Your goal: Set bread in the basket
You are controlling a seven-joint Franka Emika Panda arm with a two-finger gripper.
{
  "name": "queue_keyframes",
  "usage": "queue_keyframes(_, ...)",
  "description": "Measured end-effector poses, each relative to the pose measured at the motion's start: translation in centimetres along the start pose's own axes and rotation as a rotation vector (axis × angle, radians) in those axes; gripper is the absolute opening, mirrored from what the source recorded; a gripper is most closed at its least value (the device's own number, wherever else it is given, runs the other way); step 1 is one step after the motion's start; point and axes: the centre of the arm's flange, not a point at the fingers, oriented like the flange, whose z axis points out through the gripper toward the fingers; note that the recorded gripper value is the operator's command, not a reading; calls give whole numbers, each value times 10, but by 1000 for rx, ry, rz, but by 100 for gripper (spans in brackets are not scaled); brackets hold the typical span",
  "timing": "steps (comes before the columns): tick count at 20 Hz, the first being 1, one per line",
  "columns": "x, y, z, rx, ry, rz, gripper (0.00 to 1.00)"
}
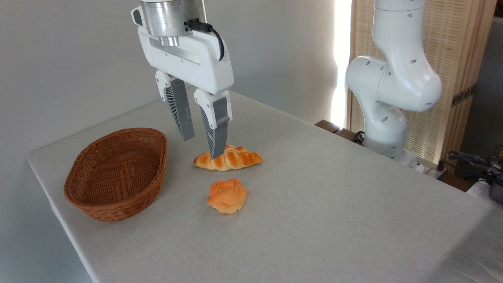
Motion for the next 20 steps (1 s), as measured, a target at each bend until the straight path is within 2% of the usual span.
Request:
queue_keyframes(12, 5, 7, 9, -15, -17, 16, 100)
queue_keyframes(20, 36, 53, 37, -55, -62, 116, 100)
